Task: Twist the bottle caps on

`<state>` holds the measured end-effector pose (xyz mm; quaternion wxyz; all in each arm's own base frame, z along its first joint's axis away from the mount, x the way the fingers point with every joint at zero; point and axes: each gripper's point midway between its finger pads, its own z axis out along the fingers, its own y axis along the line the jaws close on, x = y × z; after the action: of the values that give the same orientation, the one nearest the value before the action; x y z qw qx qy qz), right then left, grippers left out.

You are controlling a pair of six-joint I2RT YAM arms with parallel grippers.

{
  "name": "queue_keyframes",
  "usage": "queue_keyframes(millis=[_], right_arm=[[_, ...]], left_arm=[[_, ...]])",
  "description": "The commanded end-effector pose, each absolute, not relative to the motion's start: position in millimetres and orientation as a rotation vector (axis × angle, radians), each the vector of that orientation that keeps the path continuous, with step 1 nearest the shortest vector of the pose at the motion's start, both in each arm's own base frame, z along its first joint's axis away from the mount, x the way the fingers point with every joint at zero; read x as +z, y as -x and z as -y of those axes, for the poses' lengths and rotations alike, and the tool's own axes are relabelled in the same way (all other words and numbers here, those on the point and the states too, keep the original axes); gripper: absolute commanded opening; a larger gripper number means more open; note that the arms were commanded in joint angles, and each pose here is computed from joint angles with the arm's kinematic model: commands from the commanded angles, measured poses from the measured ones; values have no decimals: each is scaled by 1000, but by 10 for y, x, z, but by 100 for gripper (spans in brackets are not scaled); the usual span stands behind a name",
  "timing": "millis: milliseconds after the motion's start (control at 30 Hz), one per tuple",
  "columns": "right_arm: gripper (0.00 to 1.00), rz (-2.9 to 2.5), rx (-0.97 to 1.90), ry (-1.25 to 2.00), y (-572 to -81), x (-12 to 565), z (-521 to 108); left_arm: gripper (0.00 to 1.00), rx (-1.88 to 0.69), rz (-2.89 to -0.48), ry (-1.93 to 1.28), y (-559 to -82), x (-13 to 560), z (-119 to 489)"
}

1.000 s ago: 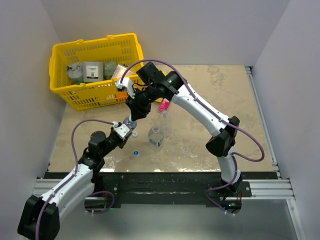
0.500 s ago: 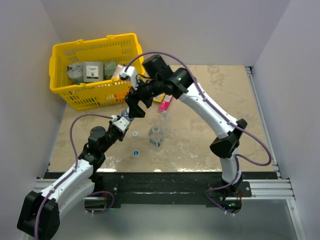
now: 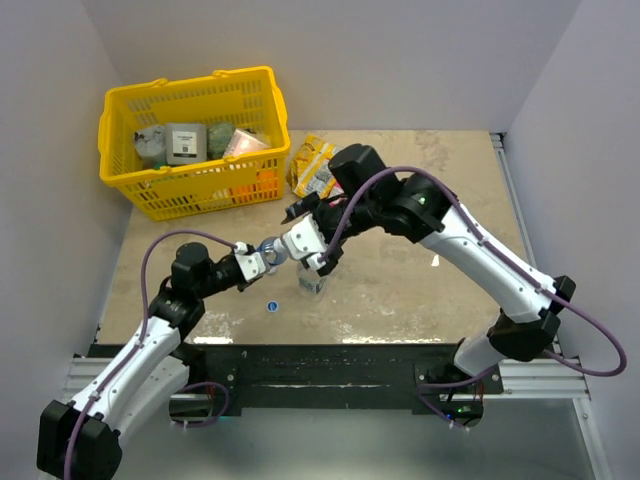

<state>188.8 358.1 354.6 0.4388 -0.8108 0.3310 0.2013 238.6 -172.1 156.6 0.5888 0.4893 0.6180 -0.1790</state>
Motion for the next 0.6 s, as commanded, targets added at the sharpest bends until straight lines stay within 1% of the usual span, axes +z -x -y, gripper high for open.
queue_keyframes(millis=[0, 233, 400, 567], right_arm=[[70, -523, 420, 2209, -1781, 3266, -3588], [61, -472, 432, 2240, -1735, 3202, -3632], [57, -448, 437, 2236, -1691, 3240, -3651], [51, -432, 447, 2265, -1631, 3170, -3675]], left_arm=[[0, -459, -1332, -1226, -2315, 1817, 1830], [0, -463, -1338, -1248, -2289, 1825, 1827], [0, -464, -1336, -1270, -2285, 1811, 1835], [0, -465, -1318, -1280, -2279, 1826, 1846]])
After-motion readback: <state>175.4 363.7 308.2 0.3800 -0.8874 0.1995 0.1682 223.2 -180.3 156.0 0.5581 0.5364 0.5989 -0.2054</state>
